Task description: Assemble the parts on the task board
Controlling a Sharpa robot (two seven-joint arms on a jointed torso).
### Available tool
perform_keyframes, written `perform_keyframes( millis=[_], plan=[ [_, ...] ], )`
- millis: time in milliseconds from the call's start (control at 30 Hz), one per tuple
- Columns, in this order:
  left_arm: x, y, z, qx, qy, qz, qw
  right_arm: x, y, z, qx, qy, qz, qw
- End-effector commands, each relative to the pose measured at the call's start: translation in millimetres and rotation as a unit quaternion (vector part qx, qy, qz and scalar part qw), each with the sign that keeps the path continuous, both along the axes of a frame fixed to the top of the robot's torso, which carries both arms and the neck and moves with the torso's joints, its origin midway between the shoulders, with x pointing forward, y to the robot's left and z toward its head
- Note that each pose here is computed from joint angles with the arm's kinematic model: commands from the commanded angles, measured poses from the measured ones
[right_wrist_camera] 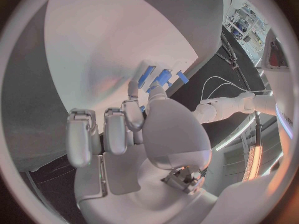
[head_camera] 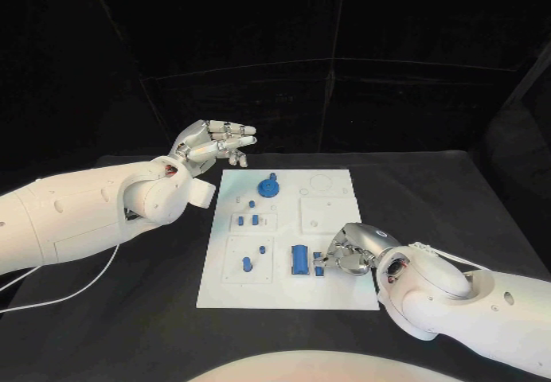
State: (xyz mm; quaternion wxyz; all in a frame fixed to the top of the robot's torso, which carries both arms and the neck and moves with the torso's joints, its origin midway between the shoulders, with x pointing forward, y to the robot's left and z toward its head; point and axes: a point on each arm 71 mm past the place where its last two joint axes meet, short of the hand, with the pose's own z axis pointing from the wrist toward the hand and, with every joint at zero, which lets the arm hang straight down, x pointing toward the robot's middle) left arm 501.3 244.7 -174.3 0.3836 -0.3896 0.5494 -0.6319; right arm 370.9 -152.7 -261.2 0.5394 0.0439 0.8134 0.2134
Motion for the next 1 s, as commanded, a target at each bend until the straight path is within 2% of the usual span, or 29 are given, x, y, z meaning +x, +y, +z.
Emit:
perform_keyframes(
  millis=[33, 167, 267, 367, 433, 467, 500, 567, 667, 733, 800, 900, 1000],
  plan=[
    [0.0, -1.3, 1.6, -0.006, -0.004, -0.005, 1.0, -0.5, -1, 5.0, 0.02, -0.019, 0.001, 1.0],
    [1.3, -0.2, 1.4, -0.009, -0.004, -0.003, 1.0, -0.2, -9, 8.7, 0.091, -0.018, 0.011, 0.996],
    [3.5, 1.9, 0.9, -0.015, -0.002, 0.005, 1.0, 7.2, -18, 12.0, 0.167, 0.001, 0.016, 0.986],
    [6.9, 4.7, -0.6, -0.02, 0.0, 0.015, 1.0, 24.0, -31, 15.7, 0.257, 0.03, 0.005, 0.966],
    [9.5, 5.5, -2.0, -0.023, 0.001, 0.022, 1.0, 39.8, -42, 18.2, 0.311, 0.042, -0.007, 0.95],
    [11.6, 5.6, -3.7, -0.025, 0.002, 0.026, 0.999, 52.8, -50, 19.7, 0.346, 0.048, -0.017, 0.937],
    [12.5, 5.5, -4.9, -0.026, 0.002, 0.027, 0.999, 58.6, -53, 20.0, 0.361, 0.05, -0.022, 0.931],
    [16.0, 5.0, -9.0, -0.03, 0.004, 0.032, 0.999, 77.3, -63, 20.3, 0.404, 0.052, -0.036, 0.913],
    [21.7, 5.9, -13.1, -0.035, 0.005, 0.043, 0.998, 105.6, -72, 26.8, 0.45, 0.035, -0.044, 0.892],
    [26.8, 7.1, -15.4, -0.036, 0.002, 0.054, 0.998, 121.5, -76, 29.8, 0.47, 0.021, -0.047, 0.881],
    [31.6, 8.1, -17.2, -0.035, 0.0, 0.066, 0.997, 132.0, -78, 30.9, 0.481, 0.012, -0.051, 0.875],
    [39.7, 9.5, -20.3, -0.033, -0.002, 0.088, 0.996, 145.6, -80, 31.0, 0.493, 0.001, -0.059, 0.868],
    [45.3, 10.7, -23.5, -0.03, -0.003, 0.108, 0.994, 154.5, -81, 30.7, 0.501, -0.008, -0.064, 0.863]
  ],
)
